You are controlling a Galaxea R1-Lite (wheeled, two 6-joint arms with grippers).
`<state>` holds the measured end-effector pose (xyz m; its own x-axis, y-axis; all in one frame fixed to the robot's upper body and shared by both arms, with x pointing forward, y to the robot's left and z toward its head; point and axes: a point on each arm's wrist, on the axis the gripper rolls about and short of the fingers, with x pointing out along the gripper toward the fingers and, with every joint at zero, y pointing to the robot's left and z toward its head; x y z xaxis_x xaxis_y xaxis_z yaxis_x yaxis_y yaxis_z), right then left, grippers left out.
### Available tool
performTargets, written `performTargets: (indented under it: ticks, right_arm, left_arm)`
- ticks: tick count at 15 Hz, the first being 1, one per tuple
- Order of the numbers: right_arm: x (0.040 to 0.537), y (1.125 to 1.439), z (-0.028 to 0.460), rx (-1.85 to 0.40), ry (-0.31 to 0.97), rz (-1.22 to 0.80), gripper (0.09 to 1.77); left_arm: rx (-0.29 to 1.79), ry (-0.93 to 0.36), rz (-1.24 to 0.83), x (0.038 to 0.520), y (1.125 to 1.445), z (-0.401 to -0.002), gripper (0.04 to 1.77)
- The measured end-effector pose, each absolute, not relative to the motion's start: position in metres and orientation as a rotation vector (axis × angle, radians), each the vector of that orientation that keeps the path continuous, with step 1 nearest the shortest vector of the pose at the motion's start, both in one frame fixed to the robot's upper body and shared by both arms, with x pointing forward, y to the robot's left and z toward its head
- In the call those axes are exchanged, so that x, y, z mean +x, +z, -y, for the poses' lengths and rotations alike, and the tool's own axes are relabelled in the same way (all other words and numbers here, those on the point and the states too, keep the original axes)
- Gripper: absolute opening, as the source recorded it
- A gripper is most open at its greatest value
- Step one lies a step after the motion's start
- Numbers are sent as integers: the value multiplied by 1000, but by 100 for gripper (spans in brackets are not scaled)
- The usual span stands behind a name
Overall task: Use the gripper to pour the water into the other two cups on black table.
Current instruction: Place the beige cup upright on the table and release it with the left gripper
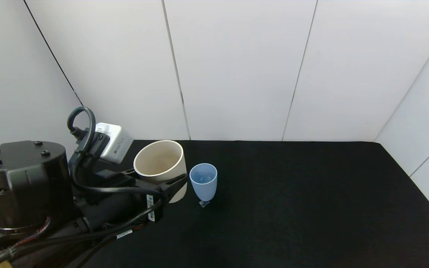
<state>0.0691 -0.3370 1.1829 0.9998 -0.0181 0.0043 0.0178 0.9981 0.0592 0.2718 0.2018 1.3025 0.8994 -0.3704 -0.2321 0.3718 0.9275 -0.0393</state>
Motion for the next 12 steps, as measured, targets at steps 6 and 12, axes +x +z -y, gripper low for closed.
performTargets:
  ticks: [6, 12]
  right_arm:
    - [69, 1183, 337, 60, -18, 4, 171]
    - [69, 1183, 337, 60, -18, 4, 171]
  left_arm:
    - [-14, -343, -223, 282, 1308, -215, 119]
    - [-52, -285, -164, 346, 1332, -230, 119]
